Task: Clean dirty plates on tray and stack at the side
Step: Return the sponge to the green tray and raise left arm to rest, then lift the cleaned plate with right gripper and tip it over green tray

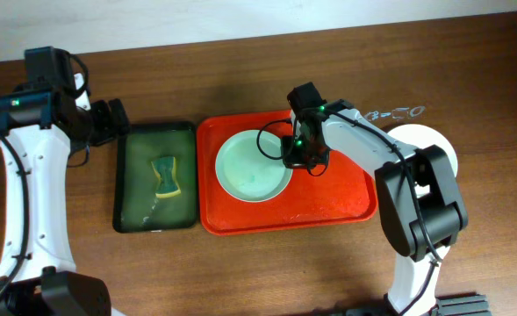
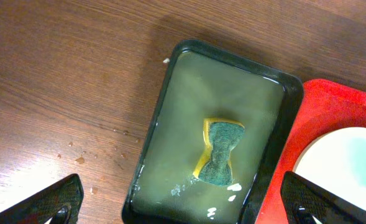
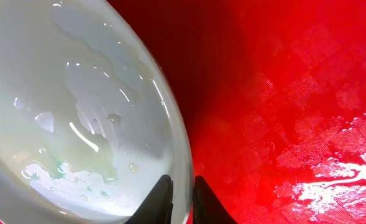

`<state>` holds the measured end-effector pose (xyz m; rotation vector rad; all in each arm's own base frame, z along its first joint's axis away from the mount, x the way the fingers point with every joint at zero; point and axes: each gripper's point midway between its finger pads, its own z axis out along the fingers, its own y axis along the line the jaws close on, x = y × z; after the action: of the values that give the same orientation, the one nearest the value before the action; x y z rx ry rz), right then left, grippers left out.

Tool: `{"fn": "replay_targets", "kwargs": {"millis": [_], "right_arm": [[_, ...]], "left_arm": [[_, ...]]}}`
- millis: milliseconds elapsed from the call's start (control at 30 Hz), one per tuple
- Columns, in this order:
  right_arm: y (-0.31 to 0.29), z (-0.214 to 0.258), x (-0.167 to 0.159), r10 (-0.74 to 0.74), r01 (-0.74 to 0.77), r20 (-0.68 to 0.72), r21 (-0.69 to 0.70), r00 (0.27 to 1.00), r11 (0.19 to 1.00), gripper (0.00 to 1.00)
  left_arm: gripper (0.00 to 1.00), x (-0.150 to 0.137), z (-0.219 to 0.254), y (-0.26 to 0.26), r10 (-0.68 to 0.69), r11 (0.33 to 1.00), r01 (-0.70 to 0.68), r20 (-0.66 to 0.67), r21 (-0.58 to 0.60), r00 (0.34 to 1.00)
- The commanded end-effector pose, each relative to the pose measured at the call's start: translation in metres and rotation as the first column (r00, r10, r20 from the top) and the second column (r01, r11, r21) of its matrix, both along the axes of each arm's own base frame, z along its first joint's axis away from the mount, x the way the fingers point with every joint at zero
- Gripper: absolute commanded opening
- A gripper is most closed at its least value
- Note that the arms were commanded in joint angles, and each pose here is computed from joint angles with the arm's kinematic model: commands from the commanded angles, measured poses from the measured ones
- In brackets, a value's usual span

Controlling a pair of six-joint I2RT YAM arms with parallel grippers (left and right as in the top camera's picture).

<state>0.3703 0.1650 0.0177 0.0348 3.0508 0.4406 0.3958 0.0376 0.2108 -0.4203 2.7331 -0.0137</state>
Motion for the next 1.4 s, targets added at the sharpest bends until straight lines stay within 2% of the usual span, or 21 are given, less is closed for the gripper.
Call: {"fn": "replay_targets", "kwargs": {"millis": [0,133,167,200,267,400,600,767,900,1100,1367], "right_arm": [[0.003,-0.011,-0.003,0.016,-0.016,-0.023,-0.010,1.000,1.000,0.15],[0.002,-0.023,-0.007,0.015,-0.017,-0.056,-0.019,0.998,1.000,0.15],[0.002,-0.024,-0.007,0.016,-0.017,-0.058,-0.020,0.998,1.000,0.12],[0.002,-0.024,-0.007,0.016,-0.017,-0.059,-0.016,0.998,1.000,0.04],[0.008,-0.017,-0.006,0.018,-0.017,-0.058,0.024,0.998,1.000,0.04],[0.009,0.028,0.007,-0.005,0.011,-0.055,0.102,0.998,0.995,0.04],[0.004,0.098,0.014,-0.019,0.024,-0.053,0.101,0.998,0.995,0.04],[0.033,0.114,0.026,0.023,-0.028,0.043,0.122,0.999,0.992,0.04],[0.075,0.116,0.039,0.050,-0.063,0.187,0.064,0.981,0.996,0.04],[0.131,0.130,0.046,0.116,-0.126,0.383,0.002,0.916,0.992,0.04],[0.146,0.147,0.059,0.113,-0.115,0.501,-0.028,0.858,0.993,0.04]], "left_arm": [[0.99,0.001,-0.003,0.000,0.003,1.000,-0.004,-0.008,-0.016,1.000],[0.99,0.001,-0.003,0.000,0.003,1.000,-0.003,-0.008,-0.016,1.000],[0.99,0.001,-0.003,0.000,0.003,1.000,-0.003,-0.008,-0.016,1.000],[0.99,0.001,-0.003,0.000,0.003,1.000,-0.004,-0.008,-0.016,1.000],[0.99,0.001,-0.003,0.000,0.002,1.000,-0.002,-0.008,-0.016,1.000],[0.99,0.001,-0.003,0.000,0.002,1.000,-0.002,-0.008,-0.016,1.000],[0.99,0.001,-0.003,0.000,0.002,1.000,-0.002,-0.008,-0.016,1.000],[0.99,0.001,-0.003,0.000,0.002,1.000,-0.002,-0.008,-0.016,1.000],[0.99,0.001,-0.003,0.000,0.002,1.000,-0.002,-0.008,-0.016,1.000],[0.99,0.001,-0.003,0.000,0.002,1.000,-0.002,-0.008,-0.016,1.000],[0.99,0.001,-0.003,0.000,0.002,1.000,-0.002,-0.008,-0.016,1.000]]}}
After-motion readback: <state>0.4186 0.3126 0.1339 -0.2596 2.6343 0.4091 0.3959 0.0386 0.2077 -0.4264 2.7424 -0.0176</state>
